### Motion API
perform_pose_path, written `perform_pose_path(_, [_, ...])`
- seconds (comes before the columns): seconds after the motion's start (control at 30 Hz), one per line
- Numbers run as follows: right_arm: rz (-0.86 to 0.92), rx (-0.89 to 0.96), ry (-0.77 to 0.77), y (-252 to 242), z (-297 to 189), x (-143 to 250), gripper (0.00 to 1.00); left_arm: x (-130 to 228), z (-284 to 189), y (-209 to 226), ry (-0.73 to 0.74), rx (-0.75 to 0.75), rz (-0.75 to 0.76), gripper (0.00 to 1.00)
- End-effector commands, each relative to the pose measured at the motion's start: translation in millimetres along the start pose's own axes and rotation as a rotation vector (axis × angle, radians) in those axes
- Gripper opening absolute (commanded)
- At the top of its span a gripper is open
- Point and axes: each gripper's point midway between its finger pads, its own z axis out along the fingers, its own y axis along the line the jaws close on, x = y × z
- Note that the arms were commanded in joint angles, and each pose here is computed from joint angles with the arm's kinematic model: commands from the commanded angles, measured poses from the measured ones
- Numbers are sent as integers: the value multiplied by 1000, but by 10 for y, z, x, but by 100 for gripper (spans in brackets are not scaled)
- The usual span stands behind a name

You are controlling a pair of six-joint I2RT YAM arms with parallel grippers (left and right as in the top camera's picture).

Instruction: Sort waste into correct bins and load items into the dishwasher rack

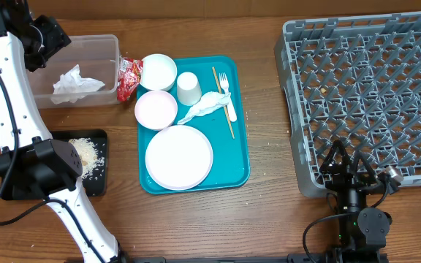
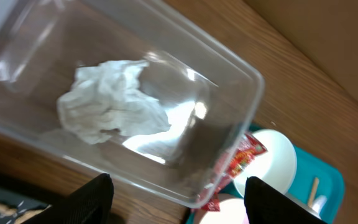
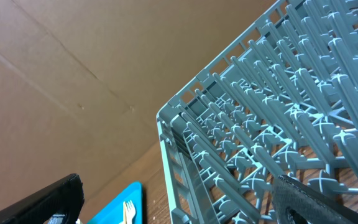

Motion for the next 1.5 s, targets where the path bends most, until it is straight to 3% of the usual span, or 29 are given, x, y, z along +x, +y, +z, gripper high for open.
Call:
perform_pose_path(0.0, [-7, 10, -3, -37, 7, 14, 100, 176, -60, -483, 57, 234, 199, 70])
perform_pose_path(0.1, [-7, 10, -3, -37, 7, 14, 100, 381, -82, -884, 93, 354, 319, 71])
perform_pose_path(0.27, [-7, 10, -3, -37, 7, 14, 100, 757, 39, -1354, 128, 287, 418, 76])
perform_pose_path(0.37, [-7, 10, -3, -37, 7, 14, 100, 887, 176, -1451, 67, 46, 317, 77])
perform_pose_path(0.4, [-7, 10, -3, -37, 7, 14, 100, 950, 200, -1508, 16, -52, 221, 84])
perform_pose_path(0.47, [-7, 10, -3, -37, 7, 14, 100, 1064, 204, -1625, -14, -88, 134, 77])
perform_pose_path(0.5, [-7, 10, -3, -37, 7, 14, 100, 1176, 214, -1756, -28, -89, 52, 84])
perform_pose_path(0.53, [-7, 10, -3, -37, 7, 14, 100, 1218, 215, -1803, -38, -92, -4, 100])
perform_pose_path(0.57, [-7, 10, -3, -37, 7, 14, 100, 1238, 211, -1825, -47, -96, -50, 100])
perform_pose_path(0.73, [-7, 10, -3, -37, 7, 14, 100, 1189, 218, -1770, -84, -105, -378, 100])
perform_pose_path(0.87, [-7, 10, -3, -37, 7, 14, 100, 1064, 316, -1594, -75, -123, -477, 100])
perform_pose_path(1.23, [-7, 10, -3, -37, 7, 14, 100, 1173, 707, -1304, 11, -237, -488, 100])
perform_pose_path(1.47, [-7, 10, -3, -37, 7, 14, 100, 1065, 645, -1126, -51, -318, -322, 100])
